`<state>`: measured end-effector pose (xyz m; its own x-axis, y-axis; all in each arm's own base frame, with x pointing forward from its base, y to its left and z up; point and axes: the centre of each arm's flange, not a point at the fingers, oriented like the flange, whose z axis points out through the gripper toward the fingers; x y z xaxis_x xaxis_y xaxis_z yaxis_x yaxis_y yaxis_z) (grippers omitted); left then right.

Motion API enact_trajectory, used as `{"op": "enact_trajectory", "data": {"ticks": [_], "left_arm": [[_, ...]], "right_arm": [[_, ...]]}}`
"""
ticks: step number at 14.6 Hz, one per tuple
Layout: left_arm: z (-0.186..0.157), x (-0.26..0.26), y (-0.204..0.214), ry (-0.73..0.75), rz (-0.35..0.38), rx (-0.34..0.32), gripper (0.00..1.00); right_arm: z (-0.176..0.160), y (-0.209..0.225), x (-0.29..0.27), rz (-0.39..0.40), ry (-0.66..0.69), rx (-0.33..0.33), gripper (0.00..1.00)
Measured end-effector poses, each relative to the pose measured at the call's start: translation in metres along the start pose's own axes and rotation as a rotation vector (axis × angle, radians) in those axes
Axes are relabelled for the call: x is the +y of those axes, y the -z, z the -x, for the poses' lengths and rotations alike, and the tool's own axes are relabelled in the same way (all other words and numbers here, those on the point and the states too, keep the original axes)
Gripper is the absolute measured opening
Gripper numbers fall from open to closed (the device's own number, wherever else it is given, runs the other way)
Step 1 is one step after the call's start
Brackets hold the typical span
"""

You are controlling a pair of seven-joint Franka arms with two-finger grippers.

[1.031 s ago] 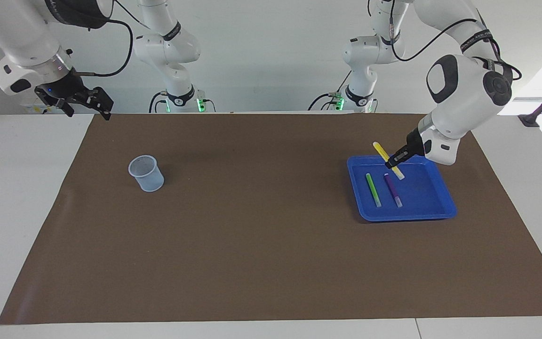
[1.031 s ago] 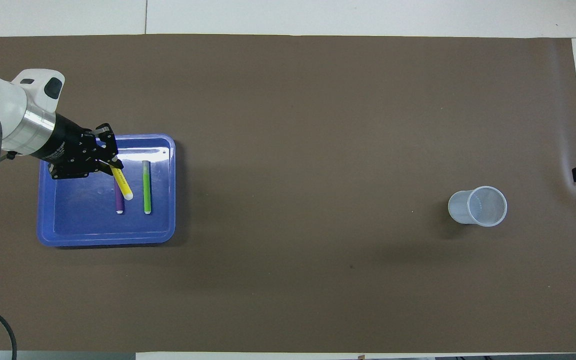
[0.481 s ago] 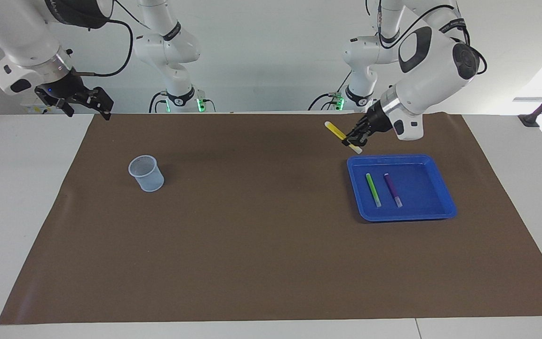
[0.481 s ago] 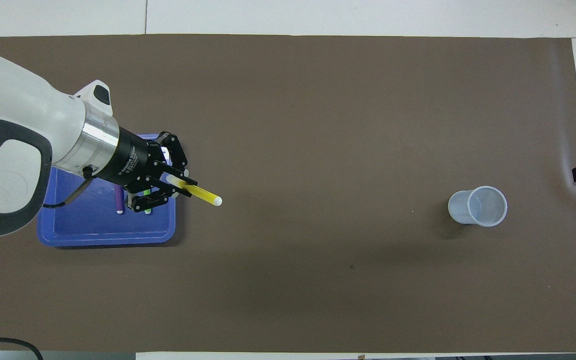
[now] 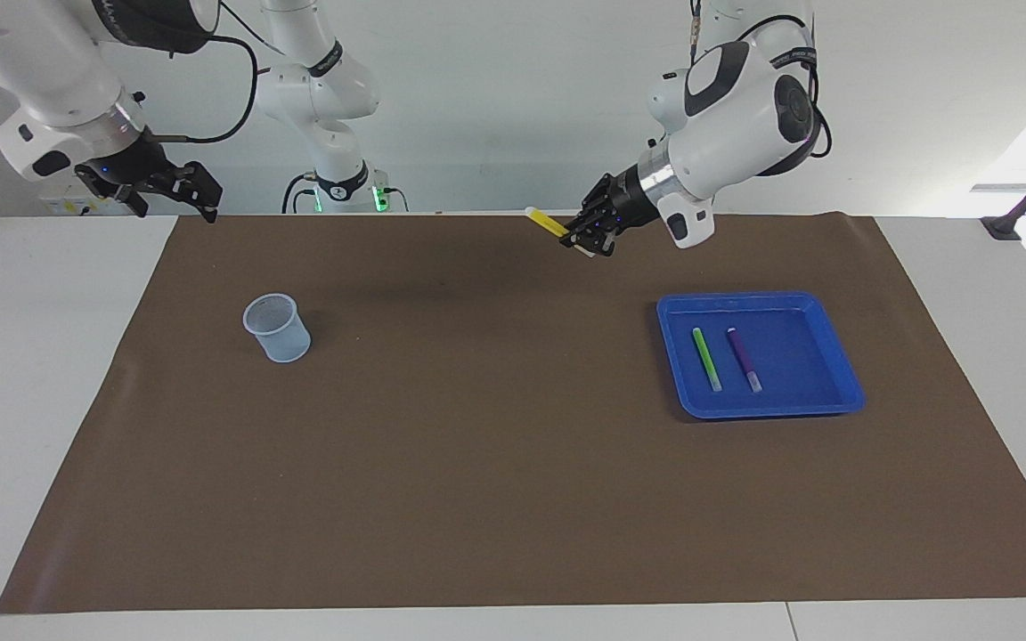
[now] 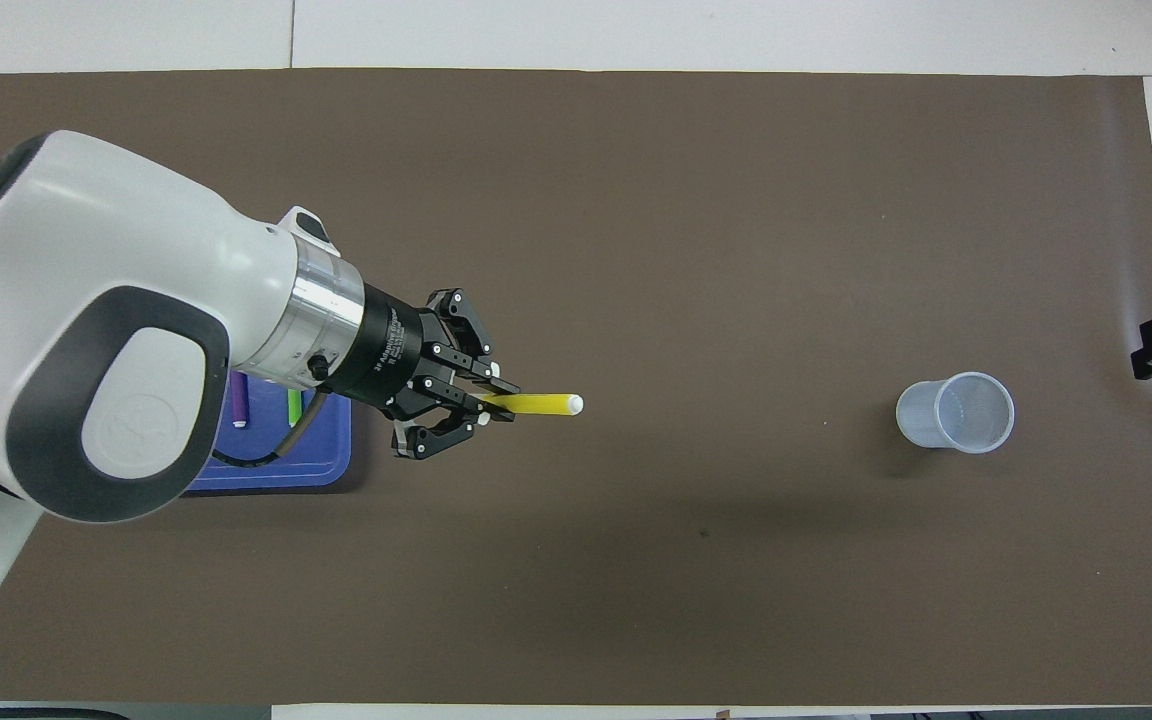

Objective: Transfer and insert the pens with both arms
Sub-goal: 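Lift the yellow pen with the left gripper toward the table center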

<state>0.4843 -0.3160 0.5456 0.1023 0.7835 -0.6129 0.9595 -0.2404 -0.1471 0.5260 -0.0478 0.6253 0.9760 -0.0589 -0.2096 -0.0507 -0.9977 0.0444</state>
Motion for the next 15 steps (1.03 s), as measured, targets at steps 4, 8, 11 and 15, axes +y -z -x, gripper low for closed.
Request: {"op": "enact_trajectory", "data": {"ticks": [4,8,11,15], "left_arm": [[0.035,-0.013,-0.036,0.096,0.031,-0.079,0.17],[0.041,-0.020,-0.046,0.131,0.059,-0.136,0.17],[0.041,-0.020,-0.049,0.157,0.088,-0.179,0.17],[0.049,-0.024,-0.059,0.161,0.109,-0.202,0.17]], "right_arm": [[0.007,0.003,-0.080,-0.196,0.137,-0.009,1.00],[0.015,0.001,-0.118,-0.440,0.107,-0.057,1.00],[0.015,-0.012,-0.142,-0.586,0.045,-0.014,1.00],[0.032,-0.040,-0.195,-0.667,-0.002,0.001,1.00]]}}
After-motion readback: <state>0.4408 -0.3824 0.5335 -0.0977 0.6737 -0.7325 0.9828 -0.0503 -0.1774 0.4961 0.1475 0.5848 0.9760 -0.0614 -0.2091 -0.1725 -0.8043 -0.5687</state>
